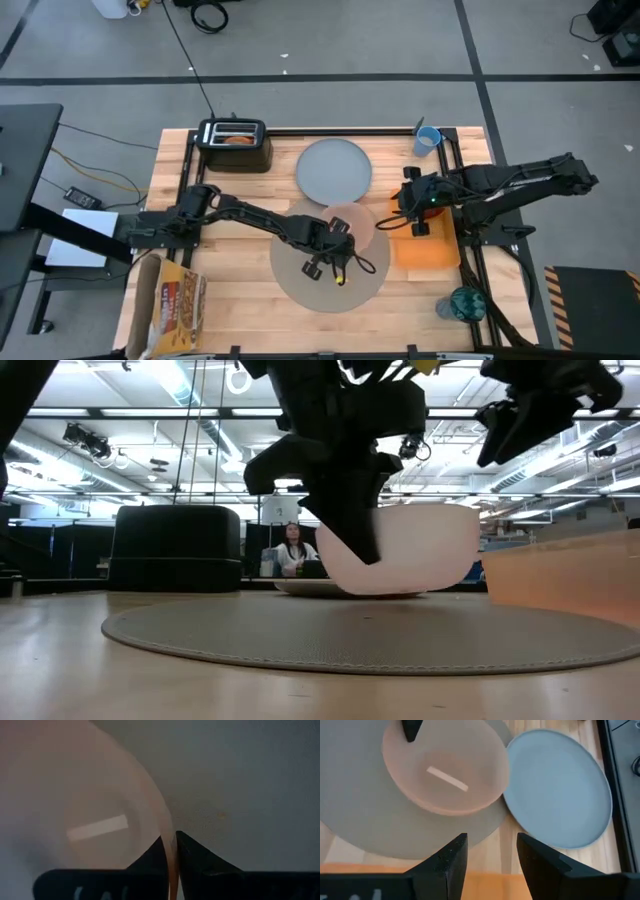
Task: Arrange a breakfast setting
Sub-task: Put the light orange bowl on the gray mat, then put the blue plate at the bottom of the light orange bowl on the gray mat
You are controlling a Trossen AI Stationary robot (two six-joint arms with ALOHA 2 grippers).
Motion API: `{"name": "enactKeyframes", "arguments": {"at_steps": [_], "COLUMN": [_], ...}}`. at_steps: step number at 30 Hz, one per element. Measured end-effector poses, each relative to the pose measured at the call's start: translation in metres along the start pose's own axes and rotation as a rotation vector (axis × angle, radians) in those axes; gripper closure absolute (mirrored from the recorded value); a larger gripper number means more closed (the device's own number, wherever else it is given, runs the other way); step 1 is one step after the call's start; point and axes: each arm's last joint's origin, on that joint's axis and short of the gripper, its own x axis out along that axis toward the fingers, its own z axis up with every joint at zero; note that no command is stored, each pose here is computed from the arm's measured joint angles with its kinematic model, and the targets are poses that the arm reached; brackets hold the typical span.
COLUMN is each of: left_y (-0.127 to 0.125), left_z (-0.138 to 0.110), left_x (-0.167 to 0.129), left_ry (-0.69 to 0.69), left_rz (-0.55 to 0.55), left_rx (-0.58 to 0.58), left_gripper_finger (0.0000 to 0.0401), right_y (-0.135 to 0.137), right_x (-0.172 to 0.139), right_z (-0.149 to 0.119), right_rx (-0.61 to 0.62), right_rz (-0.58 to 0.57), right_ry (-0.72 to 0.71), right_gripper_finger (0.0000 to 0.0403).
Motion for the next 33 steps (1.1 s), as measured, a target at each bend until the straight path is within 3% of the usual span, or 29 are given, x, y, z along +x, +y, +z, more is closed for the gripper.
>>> {"name": "enactKeyframes", "arguments": {"at_steps": [5, 11, 15, 19, 24, 27, 33], "left_y": [0.000, 0.002, 0.007, 0.016, 0.023, 0.022, 0.017], "left_z": [-0.001, 0.006, 0.009, 0.002, -0.026, -0.050, -0.106], "left_x": [0.000, -0.012, -0.043, -0.093, -0.153, -0.180, -0.185], "left_ry": [0.013, 0.021, 0.078, 0.120, 0.134, 0.078, -0.133], "left_rz": [-0.005, -0.010, -0.032, -0.034, -0.003, 0.073, 0.236], "left_rx": [-0.002, -0.058, -0.145, -0.318, -0.595, -0.727, -0.904], "left_gripper_finger": [0.0326, 0.0271, 0.0242, 0.0230, 0.0230, 0.0230, 0.0230], "right_y": [-0.003, -0.014, -0.028, -0.044, -0.058, -0.064, -0.070], "right_x": [0.012, 0.011, 0.019, 0.042, 0.087, 0.112, 0.146], "right_z": [0.002, 0.001, 0.005, 0.011, 0.004, -0.002, -0.013], "right_rx": [-0.004, -0.104, -0.196, -0.210, -0.305, -0.368, -0.439], "right_rz": [-0.011, -0.050, -0.101, -0.072, 0.022, 0.057, 0.088], "right_ry": [0.047, 0.036, 0.018, -0.001, 0.064, 0.121, 0.190], "right_gripper_finger": [0.0205, 0.0202, 0.0203, 0.0203, 0.0208, 0.0215, 0.0232]}}
